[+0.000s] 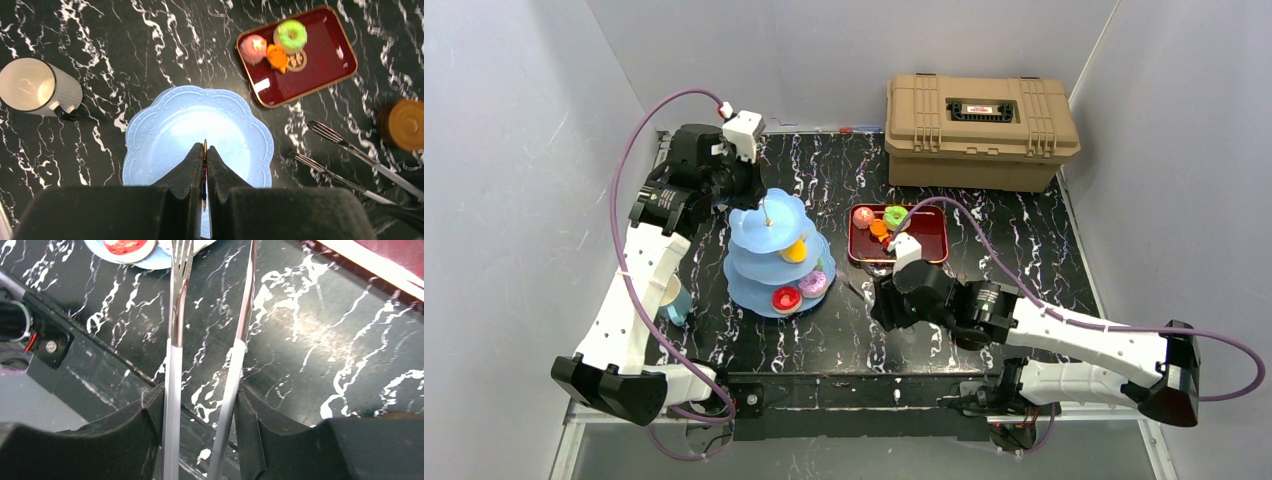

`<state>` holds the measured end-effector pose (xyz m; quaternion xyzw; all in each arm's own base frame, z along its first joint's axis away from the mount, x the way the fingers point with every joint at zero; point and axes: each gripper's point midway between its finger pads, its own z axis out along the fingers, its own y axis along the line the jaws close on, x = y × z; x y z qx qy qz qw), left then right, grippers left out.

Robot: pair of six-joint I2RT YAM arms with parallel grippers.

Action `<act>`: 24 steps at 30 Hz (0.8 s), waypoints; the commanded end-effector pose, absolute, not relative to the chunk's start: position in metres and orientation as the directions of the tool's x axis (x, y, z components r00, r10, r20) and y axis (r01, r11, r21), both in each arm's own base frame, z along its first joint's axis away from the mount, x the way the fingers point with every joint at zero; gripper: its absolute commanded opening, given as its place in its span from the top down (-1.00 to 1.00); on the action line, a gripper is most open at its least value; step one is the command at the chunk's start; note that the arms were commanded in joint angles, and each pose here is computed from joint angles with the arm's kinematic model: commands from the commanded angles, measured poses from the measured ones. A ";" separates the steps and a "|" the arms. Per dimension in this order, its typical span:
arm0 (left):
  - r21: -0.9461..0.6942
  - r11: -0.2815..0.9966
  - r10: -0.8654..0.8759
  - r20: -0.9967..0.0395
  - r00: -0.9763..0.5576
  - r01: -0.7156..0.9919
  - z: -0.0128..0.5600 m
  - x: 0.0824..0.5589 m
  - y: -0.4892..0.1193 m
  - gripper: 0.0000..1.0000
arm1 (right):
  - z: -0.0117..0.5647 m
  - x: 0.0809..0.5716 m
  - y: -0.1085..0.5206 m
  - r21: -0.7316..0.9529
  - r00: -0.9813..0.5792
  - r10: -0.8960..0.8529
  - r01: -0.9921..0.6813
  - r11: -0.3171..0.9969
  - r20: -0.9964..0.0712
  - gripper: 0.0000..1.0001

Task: Serve the afternoon tea
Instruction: Move the desert table to the center of the board.

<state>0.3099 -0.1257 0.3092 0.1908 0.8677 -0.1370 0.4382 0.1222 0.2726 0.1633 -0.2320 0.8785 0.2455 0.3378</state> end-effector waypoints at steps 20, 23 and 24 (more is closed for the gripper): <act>-0.328 0.944 -0.271 -0.824 -0.497 0.028 0.323 0.351 -0.109 0.19 | 0.186 0.225 0.220 0.266 -0.647 -0.080 -0.419 0.868 -0.758 -0.06; -0.322 0.945 -0.248 -0.827 -0.504 0.062 0.323 0.347 -0.112 -0.30 | 0.182 0.231 0.215 0.271 -0.653 -0.069 -0.405 0.873 -0.754 -0.06; -0.313 0.947 -0.235 -0.834 -0.499 0.078 0.325 0.345 -0.112 -0.46 | 0.181 0.233 0.214 0.272 -0.656 -0.067 -0.401 0.875 -0.752 -0.06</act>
